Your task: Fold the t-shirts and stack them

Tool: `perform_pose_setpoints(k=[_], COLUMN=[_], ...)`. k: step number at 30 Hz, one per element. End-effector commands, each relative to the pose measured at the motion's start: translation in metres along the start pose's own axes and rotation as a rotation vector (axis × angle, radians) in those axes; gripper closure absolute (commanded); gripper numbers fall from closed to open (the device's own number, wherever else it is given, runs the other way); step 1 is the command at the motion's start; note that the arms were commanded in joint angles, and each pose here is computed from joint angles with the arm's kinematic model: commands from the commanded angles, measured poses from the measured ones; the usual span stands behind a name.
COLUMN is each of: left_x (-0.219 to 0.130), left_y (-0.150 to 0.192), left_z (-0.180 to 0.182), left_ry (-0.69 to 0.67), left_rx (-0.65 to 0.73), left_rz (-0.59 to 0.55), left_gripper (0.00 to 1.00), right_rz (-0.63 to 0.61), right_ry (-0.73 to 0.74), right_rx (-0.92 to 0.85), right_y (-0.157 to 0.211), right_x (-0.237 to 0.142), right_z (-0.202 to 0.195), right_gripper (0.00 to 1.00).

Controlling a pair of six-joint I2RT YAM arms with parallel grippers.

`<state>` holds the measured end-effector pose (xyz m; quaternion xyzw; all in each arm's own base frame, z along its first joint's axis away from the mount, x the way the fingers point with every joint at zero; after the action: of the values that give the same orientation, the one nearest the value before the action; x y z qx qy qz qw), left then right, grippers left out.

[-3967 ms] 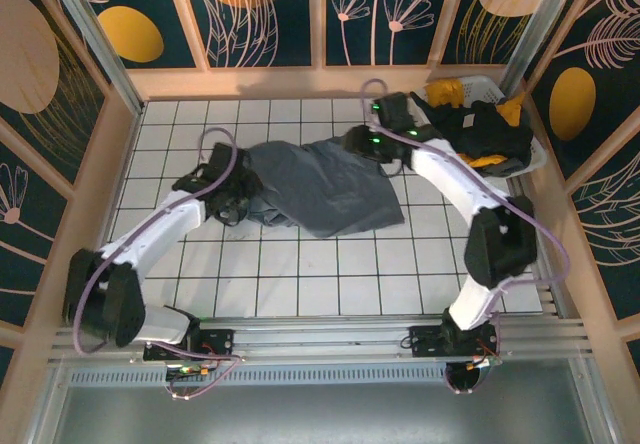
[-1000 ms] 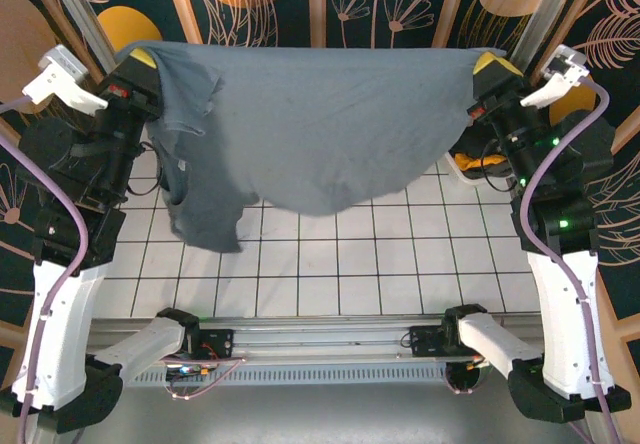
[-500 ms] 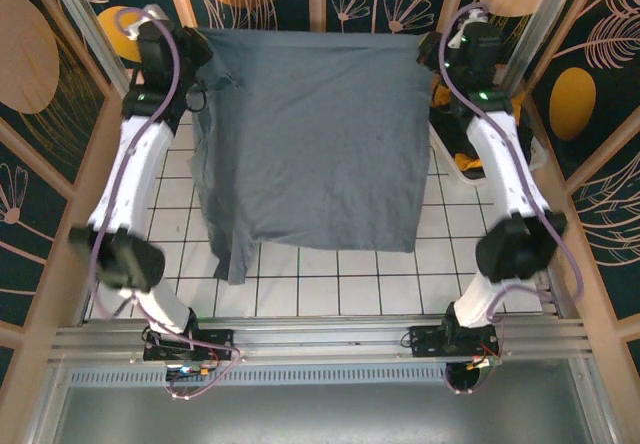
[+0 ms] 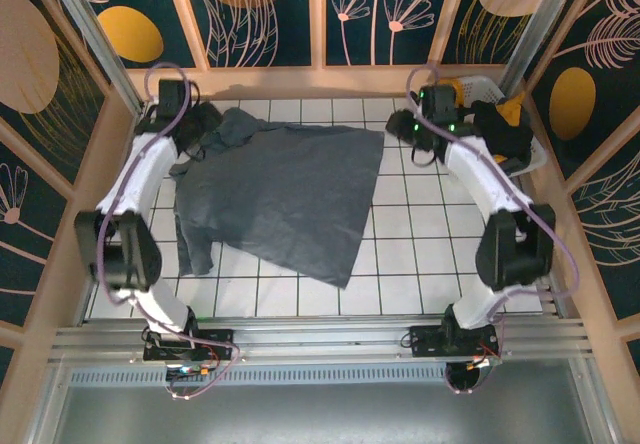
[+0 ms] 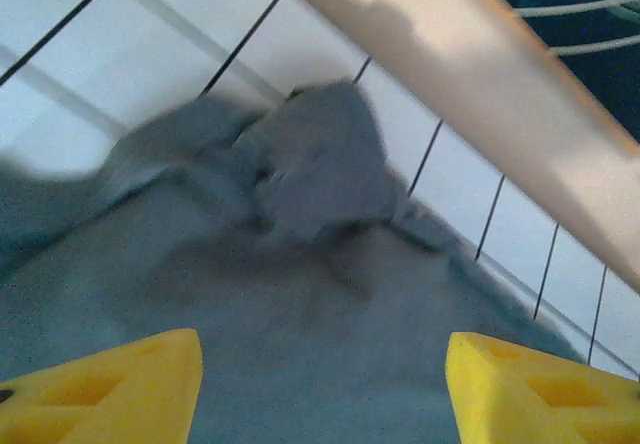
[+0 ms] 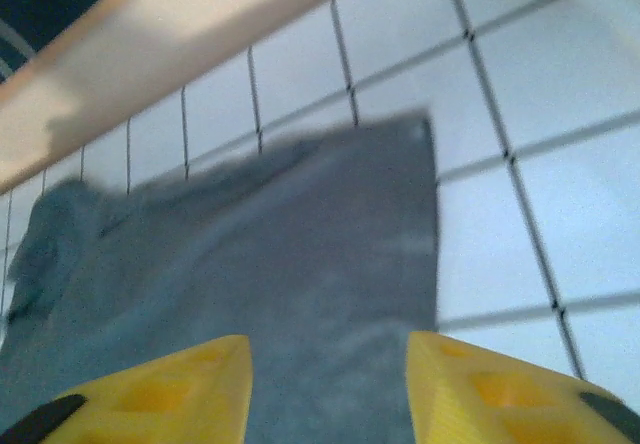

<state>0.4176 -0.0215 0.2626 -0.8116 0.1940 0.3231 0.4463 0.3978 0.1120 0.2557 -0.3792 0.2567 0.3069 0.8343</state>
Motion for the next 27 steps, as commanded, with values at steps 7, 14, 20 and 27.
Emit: perform_pose_setpoints(k=[7, 14, 20, 27], left_x=[-0.007, 0.001, 0.003, 0.0], left_y=[0.084, 0.086, 0.084, 0.09], left_z=[0.064, 0.062, 0.058, 0.062], left_ry=[-0.166, -0.144, -0.124, -0.142], left_rx=[-0.051, -0.059, -0.056, -0.027], left_rz=[0.135, 0.154, 0.162, 0.187], left_gripper=[0.41, 0.41, 0.41, 0.39], right_rz=[0.393, 0.612, 0.6, 0.452], right_ry=[-0.061, 0.041, 0.333, 0.514], right_rx=[-0.221, -0.261, -0.127, 0.042], right_y=[0.175, 0.231, 0.201, 0.118], right_x=[0.006, 0.049, 0.088, 0.088], right_z=[0.004, -0.016, -0.074, -0.149], right_gripper=[0.72, 0.69, 0.7, 0.71])
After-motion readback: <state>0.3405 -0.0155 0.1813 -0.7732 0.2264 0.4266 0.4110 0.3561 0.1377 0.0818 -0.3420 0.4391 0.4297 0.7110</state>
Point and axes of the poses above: each hand's point on the last joint's axis, 136 mm out from that joint toward the fingers, its own x axis out along the fingers, its own z axis along the line the jaws close on, y = z × x, the point moved 7 cm from there along -x, back along the fingers, and after that the axes turned 9 degrees about x, right-handed, at the moved point
